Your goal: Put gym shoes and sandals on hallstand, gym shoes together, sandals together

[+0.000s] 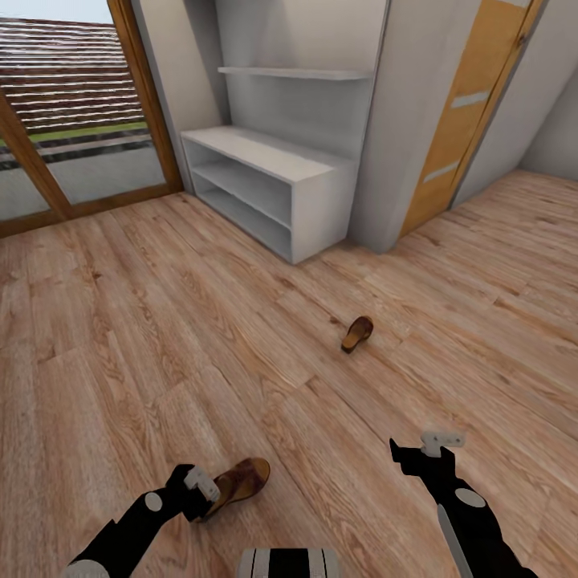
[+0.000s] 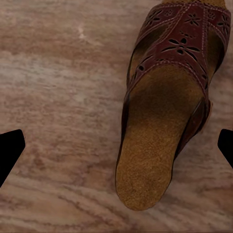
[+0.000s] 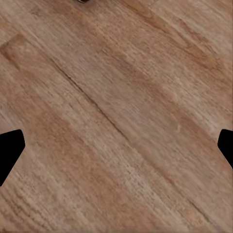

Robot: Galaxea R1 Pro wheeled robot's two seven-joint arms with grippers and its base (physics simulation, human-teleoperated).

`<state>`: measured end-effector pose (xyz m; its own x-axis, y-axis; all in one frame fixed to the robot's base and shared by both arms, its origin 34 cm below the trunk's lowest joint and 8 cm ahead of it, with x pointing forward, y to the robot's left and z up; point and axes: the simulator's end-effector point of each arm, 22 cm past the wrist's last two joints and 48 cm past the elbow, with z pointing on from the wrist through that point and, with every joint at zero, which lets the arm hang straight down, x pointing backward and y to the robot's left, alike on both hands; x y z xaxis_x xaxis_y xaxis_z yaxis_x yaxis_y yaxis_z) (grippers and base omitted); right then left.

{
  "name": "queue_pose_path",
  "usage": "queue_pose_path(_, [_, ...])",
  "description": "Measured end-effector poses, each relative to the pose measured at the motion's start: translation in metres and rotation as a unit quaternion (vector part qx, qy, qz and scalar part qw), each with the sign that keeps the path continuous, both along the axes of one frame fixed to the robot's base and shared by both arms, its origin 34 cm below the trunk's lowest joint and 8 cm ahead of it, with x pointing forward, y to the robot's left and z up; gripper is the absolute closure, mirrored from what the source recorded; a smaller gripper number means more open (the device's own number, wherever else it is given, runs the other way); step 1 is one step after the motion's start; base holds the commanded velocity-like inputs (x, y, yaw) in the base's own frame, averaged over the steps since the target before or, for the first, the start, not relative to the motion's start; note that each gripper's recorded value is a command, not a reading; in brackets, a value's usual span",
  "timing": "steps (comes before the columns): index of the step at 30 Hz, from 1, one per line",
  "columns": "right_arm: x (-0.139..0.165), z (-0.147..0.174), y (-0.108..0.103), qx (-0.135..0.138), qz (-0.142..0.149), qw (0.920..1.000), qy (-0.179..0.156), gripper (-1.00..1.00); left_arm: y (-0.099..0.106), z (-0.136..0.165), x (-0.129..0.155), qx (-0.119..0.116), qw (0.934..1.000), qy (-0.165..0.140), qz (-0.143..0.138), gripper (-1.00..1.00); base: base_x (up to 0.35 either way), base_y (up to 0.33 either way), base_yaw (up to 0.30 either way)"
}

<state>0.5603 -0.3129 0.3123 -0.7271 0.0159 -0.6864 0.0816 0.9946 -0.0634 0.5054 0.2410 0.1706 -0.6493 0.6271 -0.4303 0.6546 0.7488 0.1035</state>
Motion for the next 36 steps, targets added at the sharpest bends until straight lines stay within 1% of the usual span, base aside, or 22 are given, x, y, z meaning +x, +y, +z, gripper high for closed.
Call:
queue_pose_path(4, [-0.002,-0.004,0.000,0.000,0.000,1.0000,0.004,-1.00,0.001,-0.001,0.006,0.006,0.9999,0.006,-0.006,-1.00,0.000,0.000,0.000])
queue_pose_path(14, [-0.002,-0.004,0.000,0.000,0.000,1.0000,0.004,-1.00,-0.001,0.003,0.012,0.004,0.9998,0.010,-0.015,-1.00,0.000,0.000,0.000])
queue_pose_path(21, [-0.002,-0.004,0.000,0.000,0.000,1.0000,0.004,-1.00,0.002,0.001,0.008,0.006,0.9997,0.014,-0.017,-1.00,0.000,0.000,0.000])
queue_pose_path(28, [-0.001,-0.004,0.000,0.000,0.000,1.0000,0.003,-1.00,-0.003,0.000,0.004,0.001,0.9997,0.016,-0.020,-1.00,0.010,0.001,0.000])
queue_pose_path(36, [-0.001,-0.003,0.000,0.000,0.000,1.0000,0.003,-1.00,-0.005,0.000,0.002,-0.005,0.9997,0.016,-0.018,-1.00,0.151,0.103,0.000])
